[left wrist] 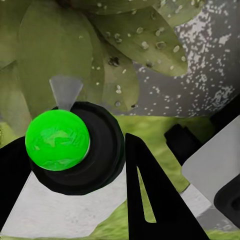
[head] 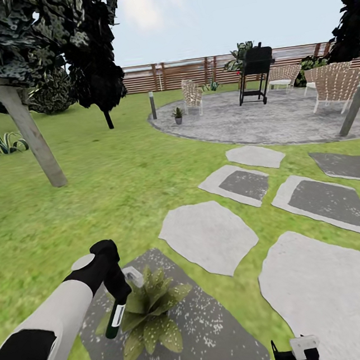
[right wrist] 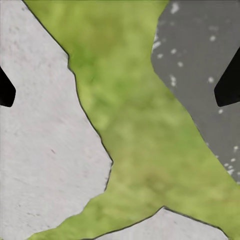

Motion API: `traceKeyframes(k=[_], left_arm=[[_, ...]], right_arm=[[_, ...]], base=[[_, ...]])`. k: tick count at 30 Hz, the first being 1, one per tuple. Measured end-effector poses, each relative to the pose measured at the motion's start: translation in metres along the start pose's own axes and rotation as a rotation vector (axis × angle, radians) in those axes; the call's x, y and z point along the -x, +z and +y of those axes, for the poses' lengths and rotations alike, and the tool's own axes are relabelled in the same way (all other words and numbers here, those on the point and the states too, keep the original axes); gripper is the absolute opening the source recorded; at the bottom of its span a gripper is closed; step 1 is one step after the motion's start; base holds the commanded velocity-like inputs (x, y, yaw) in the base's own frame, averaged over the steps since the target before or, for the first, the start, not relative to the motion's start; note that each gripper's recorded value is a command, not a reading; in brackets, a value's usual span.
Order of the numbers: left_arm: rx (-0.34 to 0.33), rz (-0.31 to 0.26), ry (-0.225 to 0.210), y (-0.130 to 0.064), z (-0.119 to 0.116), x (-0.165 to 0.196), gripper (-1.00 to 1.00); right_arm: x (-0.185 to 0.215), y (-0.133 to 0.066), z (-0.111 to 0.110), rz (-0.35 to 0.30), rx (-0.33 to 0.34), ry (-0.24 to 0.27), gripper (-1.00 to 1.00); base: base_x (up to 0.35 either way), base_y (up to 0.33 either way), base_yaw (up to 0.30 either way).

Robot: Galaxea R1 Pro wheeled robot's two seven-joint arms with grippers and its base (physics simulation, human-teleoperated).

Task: Pick up the pesticide atomizer in the garden and spray insectifuge to fully cover both potted plants in the garden.

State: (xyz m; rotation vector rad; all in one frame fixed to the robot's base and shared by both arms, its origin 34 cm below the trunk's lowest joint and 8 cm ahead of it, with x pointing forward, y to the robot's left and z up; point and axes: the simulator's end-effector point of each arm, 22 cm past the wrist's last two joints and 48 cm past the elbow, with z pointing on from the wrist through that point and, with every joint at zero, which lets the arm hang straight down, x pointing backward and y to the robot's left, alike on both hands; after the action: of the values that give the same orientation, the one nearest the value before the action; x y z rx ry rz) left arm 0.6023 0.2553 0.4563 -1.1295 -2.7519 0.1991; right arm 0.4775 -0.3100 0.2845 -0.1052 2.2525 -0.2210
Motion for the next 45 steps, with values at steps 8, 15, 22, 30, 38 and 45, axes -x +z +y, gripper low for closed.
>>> traceKeyframes(k=[8, 15, 22, 30, 38, 45], left_arm=[[0.0, 0.013, 0.001, 0.003, 0.0, -0.004, -1.0], [0.004, 0.023, 0.002, 0.004, 0.002, -0.006, -1.0], [0.005, 0.026, -0.003, 0.004, 0.002, -0.007, -1.0], [0.008, 0.027, -0.004, 0.004, 0.003, -0.008, -1.0], [0.002, 0.034, -0.003, 0.012, 0.0, -0.012, -1.0], [-0.01, 0.081, 0.005, 0.034, -0.01, -0.03, -1.0]], right_arm=[[0.0, 0.0, 0.0, 0.0, 0.001, 0.0, 1.0], [0.0, 0.0, 0.0, 0.001, 0.0, 0.0, 1.0], [0.0, 0.0, 0.0, 0.0, 0.0, 0.0, 1.0], [0.0, 0.0, 0.0, 0.001, 0.0, 0.0, 1.0], [0.0, 0.0, 0.0, 0.0, -0.001, 0.0, 1.0], [0.0, 0.0, 0.0, 0.0, -0.001, 0.0, 1.0]], base=[[0.002, 0.001, -0.222], [-0.164, 0.003, -0.014], [-0.132, 0.244, 0.0], [-0.002, 0.314, 0.0], [0.0, 0.064, 0.0], [0.0, 0.0, 0.0]])
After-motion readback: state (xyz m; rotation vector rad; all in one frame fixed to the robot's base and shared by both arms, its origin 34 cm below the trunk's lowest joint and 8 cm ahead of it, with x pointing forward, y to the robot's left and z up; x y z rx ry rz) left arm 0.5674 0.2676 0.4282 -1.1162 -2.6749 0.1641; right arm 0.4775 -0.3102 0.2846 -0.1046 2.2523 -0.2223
